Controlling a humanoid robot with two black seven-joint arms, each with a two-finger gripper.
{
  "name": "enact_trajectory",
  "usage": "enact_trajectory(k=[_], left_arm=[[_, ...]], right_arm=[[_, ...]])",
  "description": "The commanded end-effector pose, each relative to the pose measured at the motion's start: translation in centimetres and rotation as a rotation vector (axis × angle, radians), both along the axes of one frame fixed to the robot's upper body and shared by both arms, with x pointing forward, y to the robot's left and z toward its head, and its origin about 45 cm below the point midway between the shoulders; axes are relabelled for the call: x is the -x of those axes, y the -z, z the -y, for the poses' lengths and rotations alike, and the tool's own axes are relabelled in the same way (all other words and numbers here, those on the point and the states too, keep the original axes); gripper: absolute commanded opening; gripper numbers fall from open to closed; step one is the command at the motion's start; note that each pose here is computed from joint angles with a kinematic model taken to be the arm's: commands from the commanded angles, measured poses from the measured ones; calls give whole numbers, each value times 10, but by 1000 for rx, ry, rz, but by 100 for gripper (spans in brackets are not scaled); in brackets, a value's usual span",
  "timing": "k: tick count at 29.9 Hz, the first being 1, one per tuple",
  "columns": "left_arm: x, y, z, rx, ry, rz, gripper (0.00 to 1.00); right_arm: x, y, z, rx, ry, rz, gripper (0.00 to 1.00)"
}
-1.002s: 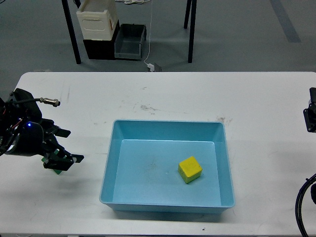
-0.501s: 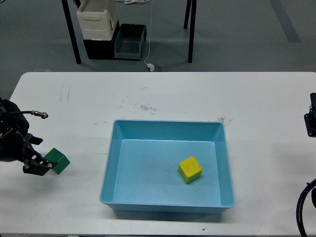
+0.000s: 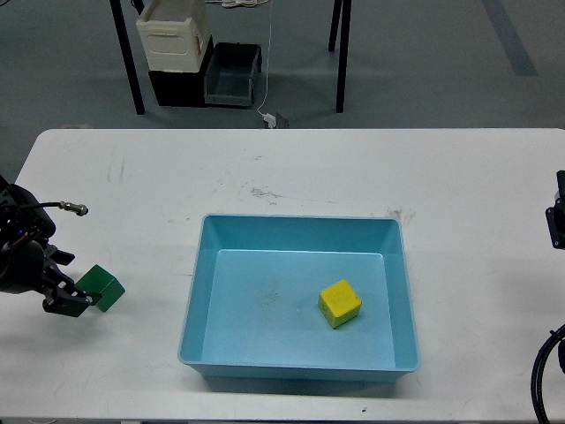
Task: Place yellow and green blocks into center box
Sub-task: 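Lower the left gripper onto the green cube, then close the left gripper on the green cube and lift it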
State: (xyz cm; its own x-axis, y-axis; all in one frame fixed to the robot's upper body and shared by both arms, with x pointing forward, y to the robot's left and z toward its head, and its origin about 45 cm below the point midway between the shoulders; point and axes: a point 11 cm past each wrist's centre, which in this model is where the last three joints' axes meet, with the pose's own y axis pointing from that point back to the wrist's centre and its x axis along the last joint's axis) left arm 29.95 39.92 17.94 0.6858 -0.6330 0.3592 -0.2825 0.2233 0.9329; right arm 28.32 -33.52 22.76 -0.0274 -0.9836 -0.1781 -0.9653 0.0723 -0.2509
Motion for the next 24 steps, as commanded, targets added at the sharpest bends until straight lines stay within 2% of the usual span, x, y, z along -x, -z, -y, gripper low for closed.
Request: enact_trajectory(k=[1,10,15,18,22,24], left_arm=[[-1,1,3,12,-3,-3,99],[-2,6,13,37,4,-13,97],[-2,9,20,69,-6,-22,88],[-2,12,19,64,-9,-28,72],[-3,13,14,56,-23,-28,57],[-2,14,13,56,-25,-29,44]], right_arm=[[0,0,0,0,0,0,100],[0,0,2,2,16,-3,100],[2,2,3,0,17,-9,100],[2,2,3,0,17,-9,100],[3,2,4,1,22,-10,100],[3,2,4,1,24,-10,100]])
